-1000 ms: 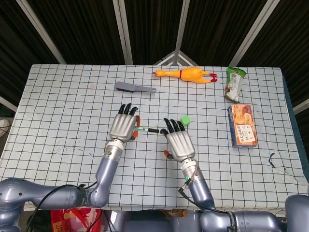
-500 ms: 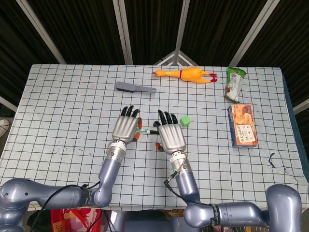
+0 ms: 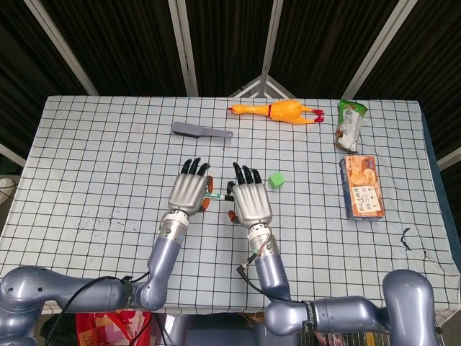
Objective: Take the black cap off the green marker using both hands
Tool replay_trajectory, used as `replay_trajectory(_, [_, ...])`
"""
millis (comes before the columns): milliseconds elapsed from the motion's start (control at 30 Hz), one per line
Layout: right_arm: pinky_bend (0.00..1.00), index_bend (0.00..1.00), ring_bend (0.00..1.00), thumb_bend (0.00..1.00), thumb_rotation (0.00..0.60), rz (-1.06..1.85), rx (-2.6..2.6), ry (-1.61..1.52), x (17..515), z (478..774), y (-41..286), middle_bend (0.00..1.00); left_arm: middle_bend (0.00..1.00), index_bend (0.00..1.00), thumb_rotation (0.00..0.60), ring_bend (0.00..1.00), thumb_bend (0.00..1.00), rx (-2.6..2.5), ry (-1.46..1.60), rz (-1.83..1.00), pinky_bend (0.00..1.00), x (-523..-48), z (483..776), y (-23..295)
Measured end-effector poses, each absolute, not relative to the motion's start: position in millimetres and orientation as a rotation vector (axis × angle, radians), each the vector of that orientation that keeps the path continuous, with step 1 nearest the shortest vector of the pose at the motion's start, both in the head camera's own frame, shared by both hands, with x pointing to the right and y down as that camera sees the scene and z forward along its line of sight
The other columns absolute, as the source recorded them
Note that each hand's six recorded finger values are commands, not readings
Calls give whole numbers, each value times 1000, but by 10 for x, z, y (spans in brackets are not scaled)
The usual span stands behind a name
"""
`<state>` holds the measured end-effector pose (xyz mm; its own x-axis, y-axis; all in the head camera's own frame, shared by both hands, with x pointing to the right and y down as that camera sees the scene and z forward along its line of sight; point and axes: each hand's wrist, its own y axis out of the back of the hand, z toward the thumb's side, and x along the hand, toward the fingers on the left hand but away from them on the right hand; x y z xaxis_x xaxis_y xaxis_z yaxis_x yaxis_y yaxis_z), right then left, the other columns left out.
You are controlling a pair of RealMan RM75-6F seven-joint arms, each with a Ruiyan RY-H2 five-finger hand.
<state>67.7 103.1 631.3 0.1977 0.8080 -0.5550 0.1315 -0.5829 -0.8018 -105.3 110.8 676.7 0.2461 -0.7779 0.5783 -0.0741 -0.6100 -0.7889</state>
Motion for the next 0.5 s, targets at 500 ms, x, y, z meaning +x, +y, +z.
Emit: replay_trajectory(500, [92, 466, 63, 270, 600, 1454, -1846, -878, 605, 6445, 995, 38, 142, 592, 600, 0, 506, -1889, 784, -1387, 0, -1030, 6793, 1120])
